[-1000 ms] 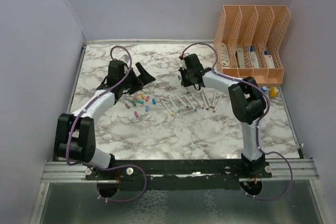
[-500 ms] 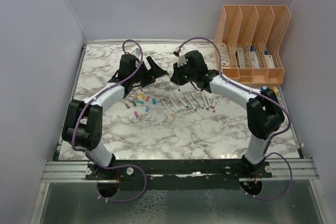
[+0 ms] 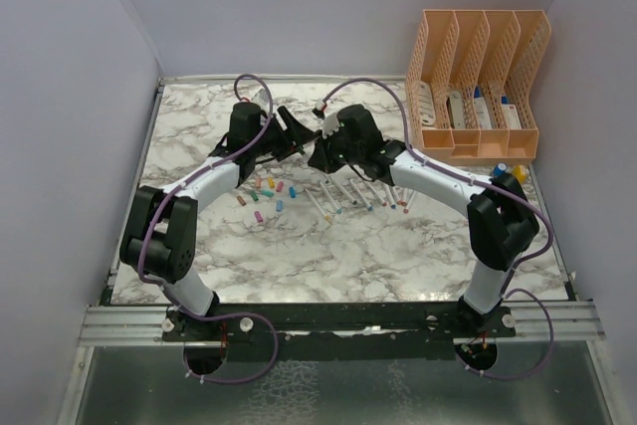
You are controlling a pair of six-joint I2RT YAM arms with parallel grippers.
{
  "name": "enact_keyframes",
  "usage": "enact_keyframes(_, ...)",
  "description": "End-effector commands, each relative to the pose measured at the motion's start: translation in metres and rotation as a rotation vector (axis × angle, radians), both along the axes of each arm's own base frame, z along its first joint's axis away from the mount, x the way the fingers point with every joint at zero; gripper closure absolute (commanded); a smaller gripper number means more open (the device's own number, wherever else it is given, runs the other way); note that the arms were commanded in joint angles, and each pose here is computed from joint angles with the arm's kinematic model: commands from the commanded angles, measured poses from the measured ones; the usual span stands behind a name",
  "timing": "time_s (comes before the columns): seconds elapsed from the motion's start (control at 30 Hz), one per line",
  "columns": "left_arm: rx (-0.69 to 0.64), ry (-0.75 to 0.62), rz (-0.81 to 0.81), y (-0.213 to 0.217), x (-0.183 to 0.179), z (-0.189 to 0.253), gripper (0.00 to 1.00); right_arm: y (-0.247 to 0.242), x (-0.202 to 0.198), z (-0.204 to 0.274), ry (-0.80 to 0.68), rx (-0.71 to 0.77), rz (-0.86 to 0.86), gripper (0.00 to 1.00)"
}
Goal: Open the pen caps
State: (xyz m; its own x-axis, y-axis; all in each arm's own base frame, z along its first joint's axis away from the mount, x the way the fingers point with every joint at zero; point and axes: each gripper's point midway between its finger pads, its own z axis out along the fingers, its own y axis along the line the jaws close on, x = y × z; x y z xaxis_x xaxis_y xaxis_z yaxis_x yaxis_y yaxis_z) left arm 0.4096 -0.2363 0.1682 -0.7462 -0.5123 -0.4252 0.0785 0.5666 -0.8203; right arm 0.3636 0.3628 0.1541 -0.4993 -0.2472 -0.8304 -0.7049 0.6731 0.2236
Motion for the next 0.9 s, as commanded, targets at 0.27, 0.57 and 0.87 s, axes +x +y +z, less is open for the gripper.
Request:
enact_keyframes(0.27, -0.040, -0.046, -0.031, -0.007, -0.003, 0.016, 0.65, 0.012, -0.004, 0.039, -0.072, 0.095, 0.024, 0.99)
enact_keyframes(0.57, -0.043, -0.048, -0.034, -0.008, -0.004, 0.017, 0.89, 0.011, -0.003, 0.046, -0.088, 0.112, 0.011, 0.99)
enact_keyframes(0.87, -0.052, -0.067, -0.031, -0.008, -0.003, 0.027, 1.00, 0.012, -0.004, 0.042, -0.070, 0.101, 0.015, 0.63)
